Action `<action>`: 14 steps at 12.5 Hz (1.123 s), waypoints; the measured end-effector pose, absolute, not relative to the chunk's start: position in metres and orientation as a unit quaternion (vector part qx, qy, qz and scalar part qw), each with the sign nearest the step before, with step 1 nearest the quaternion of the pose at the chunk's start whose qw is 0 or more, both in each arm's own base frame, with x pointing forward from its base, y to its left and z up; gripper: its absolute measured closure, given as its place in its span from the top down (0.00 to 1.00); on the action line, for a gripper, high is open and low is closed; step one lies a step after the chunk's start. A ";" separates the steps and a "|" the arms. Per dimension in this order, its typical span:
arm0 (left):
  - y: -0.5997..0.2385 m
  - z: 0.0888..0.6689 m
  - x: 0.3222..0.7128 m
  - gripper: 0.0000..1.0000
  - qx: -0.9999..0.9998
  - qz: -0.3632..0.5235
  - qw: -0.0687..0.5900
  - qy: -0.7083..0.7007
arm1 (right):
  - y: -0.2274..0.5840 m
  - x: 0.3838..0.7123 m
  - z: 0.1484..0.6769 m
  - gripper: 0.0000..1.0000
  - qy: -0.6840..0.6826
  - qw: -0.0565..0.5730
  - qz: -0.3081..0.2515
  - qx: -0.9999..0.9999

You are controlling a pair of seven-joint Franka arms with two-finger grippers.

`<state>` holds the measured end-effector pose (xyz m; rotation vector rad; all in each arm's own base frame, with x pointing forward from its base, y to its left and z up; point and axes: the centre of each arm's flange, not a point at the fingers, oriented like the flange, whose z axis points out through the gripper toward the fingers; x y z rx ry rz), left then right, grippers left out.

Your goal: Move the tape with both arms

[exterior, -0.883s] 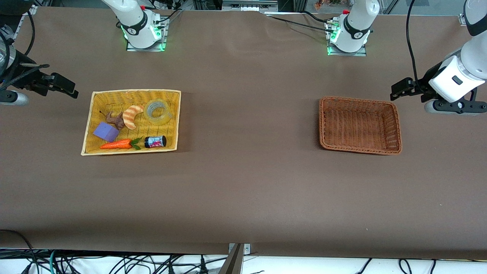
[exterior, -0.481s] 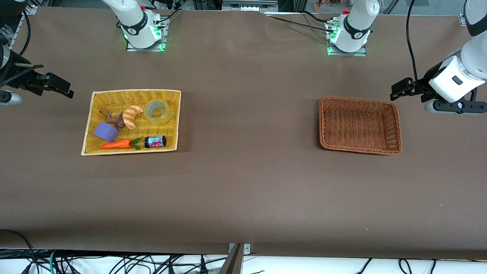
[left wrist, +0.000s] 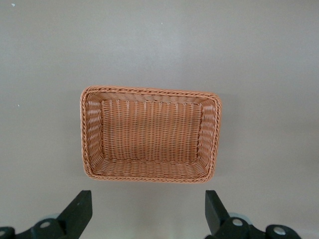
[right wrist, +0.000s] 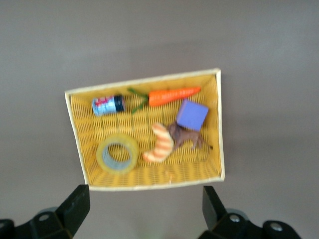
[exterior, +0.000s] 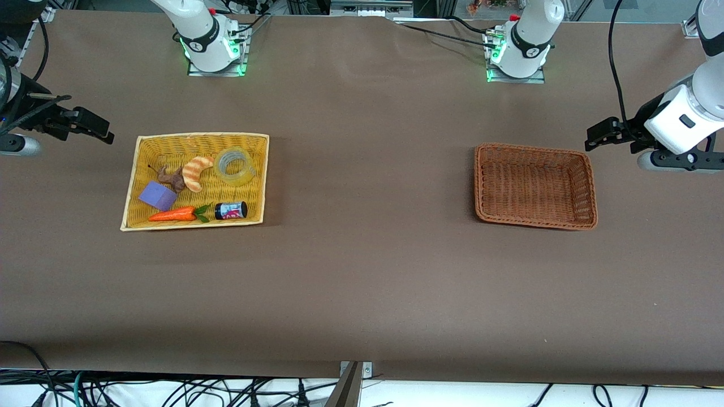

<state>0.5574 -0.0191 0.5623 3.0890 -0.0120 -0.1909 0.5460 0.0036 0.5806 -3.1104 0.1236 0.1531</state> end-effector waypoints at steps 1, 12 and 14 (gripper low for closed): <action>-0.018 0.562 0.558 1.00 0.998 -0.062 0.023 -0.003 | 0.004 0.545 0.580 1.00 0.039 0.012 0.055 -0.998; -0.017 0.560 0.559 1.00 0.998 -0.063 0.024 -0.003 | 0.008 0.551 0.563 1.00 0.033 0.011 0.075 -0.997; -0.017 0.560 0.559 1.00 0.998 -0.063 0.024 -0.003 | 0.012 0.552 0.557 1.00 0.025 0.010 0.083 -0.996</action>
